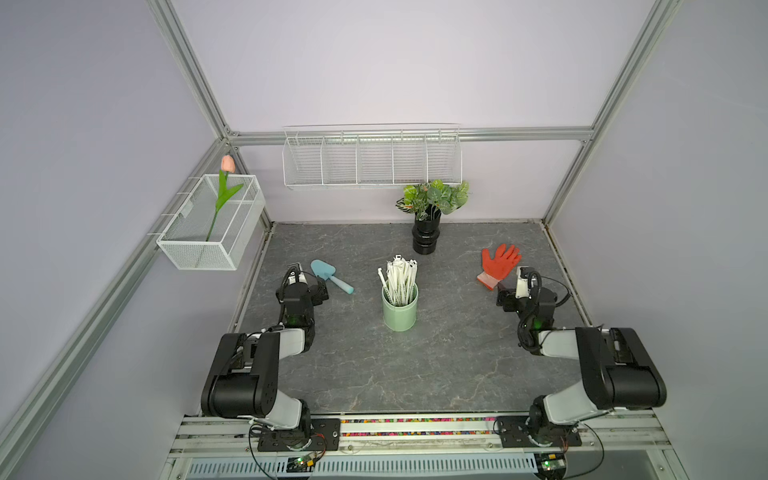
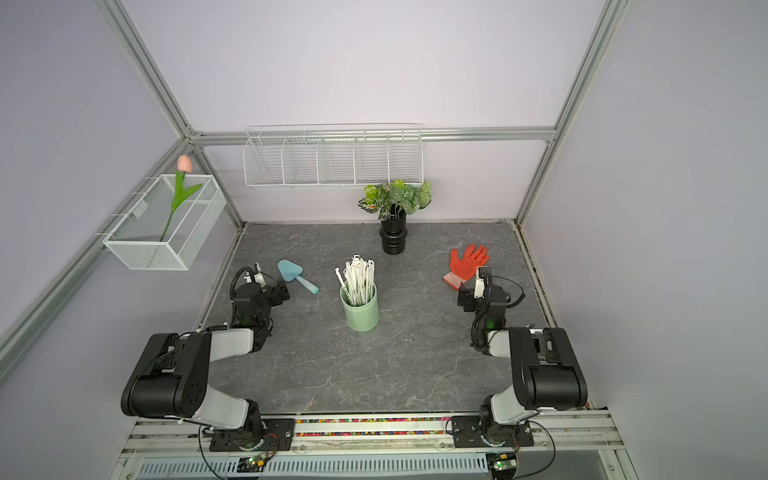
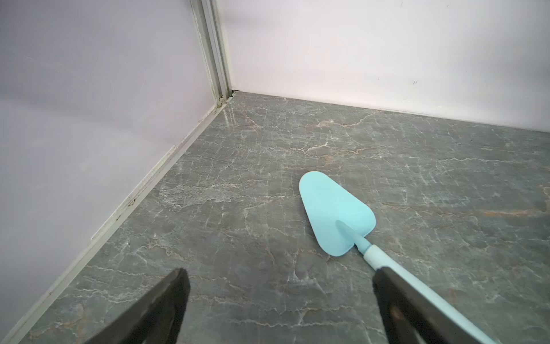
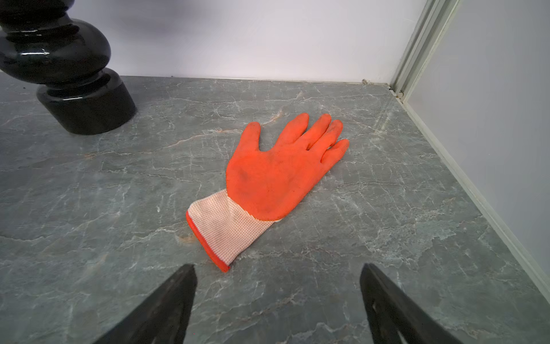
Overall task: Take the straws out of the storage container
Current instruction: Pick up the straw from the container.
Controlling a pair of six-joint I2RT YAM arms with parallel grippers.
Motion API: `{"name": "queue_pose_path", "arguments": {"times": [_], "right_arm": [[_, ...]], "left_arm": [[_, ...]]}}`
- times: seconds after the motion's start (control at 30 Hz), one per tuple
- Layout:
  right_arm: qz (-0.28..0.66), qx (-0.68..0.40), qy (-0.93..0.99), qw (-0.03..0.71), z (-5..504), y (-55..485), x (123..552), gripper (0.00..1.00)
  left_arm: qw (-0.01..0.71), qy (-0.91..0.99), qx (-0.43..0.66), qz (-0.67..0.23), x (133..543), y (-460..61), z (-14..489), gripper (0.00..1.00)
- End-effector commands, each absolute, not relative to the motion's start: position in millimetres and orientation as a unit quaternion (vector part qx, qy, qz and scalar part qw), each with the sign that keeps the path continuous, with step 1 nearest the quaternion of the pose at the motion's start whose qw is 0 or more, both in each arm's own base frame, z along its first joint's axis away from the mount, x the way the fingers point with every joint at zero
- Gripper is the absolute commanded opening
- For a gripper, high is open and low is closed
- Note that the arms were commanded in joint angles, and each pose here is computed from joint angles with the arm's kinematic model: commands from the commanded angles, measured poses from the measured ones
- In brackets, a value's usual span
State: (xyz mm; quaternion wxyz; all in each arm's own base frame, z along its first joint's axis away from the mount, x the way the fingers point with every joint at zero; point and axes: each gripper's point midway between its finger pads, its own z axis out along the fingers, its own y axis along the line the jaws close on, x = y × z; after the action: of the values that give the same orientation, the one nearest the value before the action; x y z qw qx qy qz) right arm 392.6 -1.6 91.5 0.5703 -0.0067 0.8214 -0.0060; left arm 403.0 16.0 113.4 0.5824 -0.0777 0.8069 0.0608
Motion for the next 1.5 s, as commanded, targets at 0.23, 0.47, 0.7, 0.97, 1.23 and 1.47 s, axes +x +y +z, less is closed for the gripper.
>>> {"name": "queue_pose_path", "arguments": {"times": [0.23, 0.47, 0.7, 0.97, 1.23, 1.47], "right_arm": [[-0.007, -0.013, 0.822, 0.57, 92, -1, 394, 0.89], [-0.007, -0.013, 0.821, 0.571, 92, -1, 394, 0.89], [-0.008, -0.013, 0.821, 0.57, 92, -1, 394, 0.89], [-0.007, -0.014, 0.827, 0.562, 97, -1, 398, 0.89], [-0.005, 0.052, 0.9, 0.434, 118, -11, 419, 0.89], [0.027, 0.198, 0.918, 0.341, 146, -20, 402, 0.89]], "left_arm": [[0.585, 0.805, -0.072, 0.063, 404, 16, 114, 1.0], [0.586, 0.805, -0.072, 0.063, 404, 16, 114, 1.0], [0.585, 0.805, -0.072, 0.062, 404, 16, 113, 1.0], [0.559, 0.824, -0.063, 0.065, 411, 14, 147, 1.0], [0.555, 0.824, -0.115, 0.005, 417, 5, 236, 1.0], [0.502, 0.809, -0.258, -0.166, 397, -10, 273, 1.0]]}}
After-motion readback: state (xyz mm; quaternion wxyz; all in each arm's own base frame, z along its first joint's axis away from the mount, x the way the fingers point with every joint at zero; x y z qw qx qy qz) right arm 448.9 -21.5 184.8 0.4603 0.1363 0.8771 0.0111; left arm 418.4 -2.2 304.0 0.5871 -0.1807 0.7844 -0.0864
